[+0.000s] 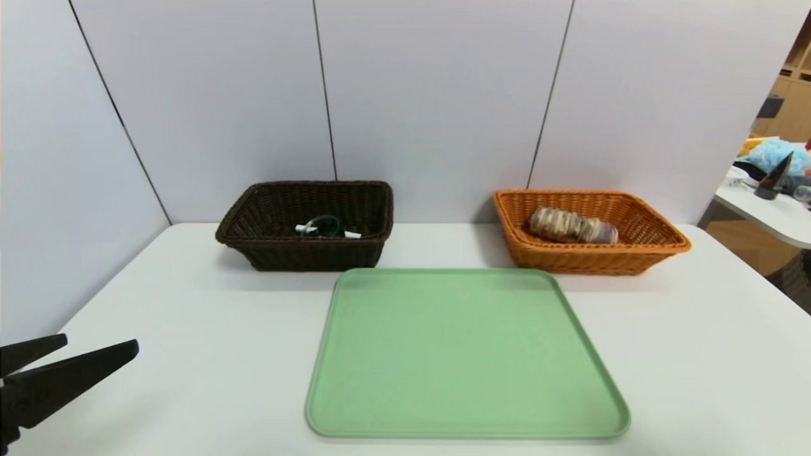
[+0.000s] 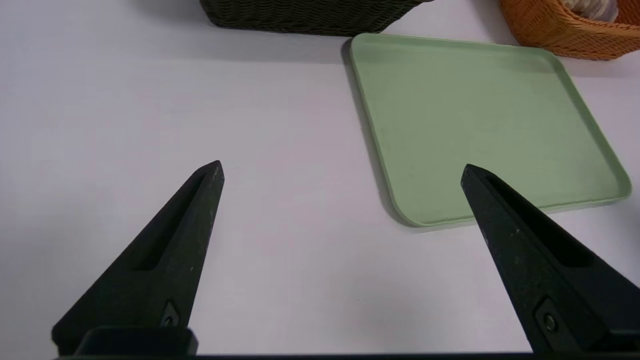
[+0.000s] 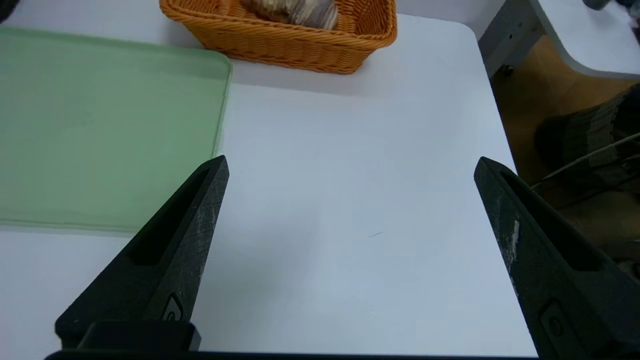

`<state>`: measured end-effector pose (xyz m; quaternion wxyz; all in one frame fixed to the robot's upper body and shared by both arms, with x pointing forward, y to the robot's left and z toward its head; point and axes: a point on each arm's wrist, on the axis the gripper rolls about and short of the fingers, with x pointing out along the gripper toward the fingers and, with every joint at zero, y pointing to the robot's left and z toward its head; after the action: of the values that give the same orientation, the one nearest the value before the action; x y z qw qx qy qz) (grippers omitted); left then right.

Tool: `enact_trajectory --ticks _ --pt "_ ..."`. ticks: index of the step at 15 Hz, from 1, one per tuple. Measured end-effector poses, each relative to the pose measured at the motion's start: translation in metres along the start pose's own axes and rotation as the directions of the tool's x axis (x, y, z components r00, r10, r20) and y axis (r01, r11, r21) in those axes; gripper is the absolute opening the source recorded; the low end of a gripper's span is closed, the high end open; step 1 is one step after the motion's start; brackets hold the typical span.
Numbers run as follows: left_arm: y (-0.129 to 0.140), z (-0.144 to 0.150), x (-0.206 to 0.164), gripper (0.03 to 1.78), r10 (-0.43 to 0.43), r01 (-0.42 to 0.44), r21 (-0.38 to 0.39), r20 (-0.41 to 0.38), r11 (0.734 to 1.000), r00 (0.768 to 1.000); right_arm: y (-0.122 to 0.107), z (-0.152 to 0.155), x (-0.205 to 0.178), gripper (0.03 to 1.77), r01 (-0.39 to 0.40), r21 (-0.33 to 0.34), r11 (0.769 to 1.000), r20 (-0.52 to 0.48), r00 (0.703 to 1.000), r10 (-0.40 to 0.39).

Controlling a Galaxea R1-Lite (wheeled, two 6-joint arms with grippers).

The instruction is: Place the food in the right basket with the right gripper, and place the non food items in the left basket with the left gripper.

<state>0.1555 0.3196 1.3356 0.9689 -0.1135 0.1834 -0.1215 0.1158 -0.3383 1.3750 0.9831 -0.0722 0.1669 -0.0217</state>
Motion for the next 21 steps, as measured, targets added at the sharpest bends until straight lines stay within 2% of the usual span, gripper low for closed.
enact_trajectory --ticks 2,8,12,15,17,21 --pt "0.005 -0.009 -0.005 1.69 0.047 -0.046 -0.018 0.011 0.999 0.999 0.001 -0.003 -0.007 1.69 0.004 0.050 0.999 0.024 1.000 -0.005" --pt "0.010 -0.034 -0.020 1.69 0.103 -0.102 -0.022 0.054 0.995 0.993 0.005 -0.016 -0.026 1.69 0.047 0.076 0.996 0.078 0.995 -0.053" --pt "0.013 -0.056 -0.026 1.69 0.103 -0.101 -0.025 0.063 0.995 0.993 0.009 -0.035 -0.031 1.69 0.057 0.079 0.995 0.079 0.995 -0.064" --pt "0.014 -0.074 -0.033 1.69 0.060 -0.058 -0.026 0.081 0.998 0.995 0.013 -0.053 -0.037 1.69 0.050 0.079 0.996 0.067 0.996 -0.055" --pt "0.014 -0.086 -0.037 1.69 0.031 -0.029 -0.026 0.098 0.999 0.995 0.016 -0.063 -0.043 1.69 0.020 0.079 0.997 0.059 0.998 -0.025" --pt "0.014 -0.101 -0.043 1.69 0.033 -0.030 -0.021 0.143 0.999 0.989 0.021 -0.079 -0.053 1.69 -0.014 0.071 0.997 0.091 0.996 0.008"
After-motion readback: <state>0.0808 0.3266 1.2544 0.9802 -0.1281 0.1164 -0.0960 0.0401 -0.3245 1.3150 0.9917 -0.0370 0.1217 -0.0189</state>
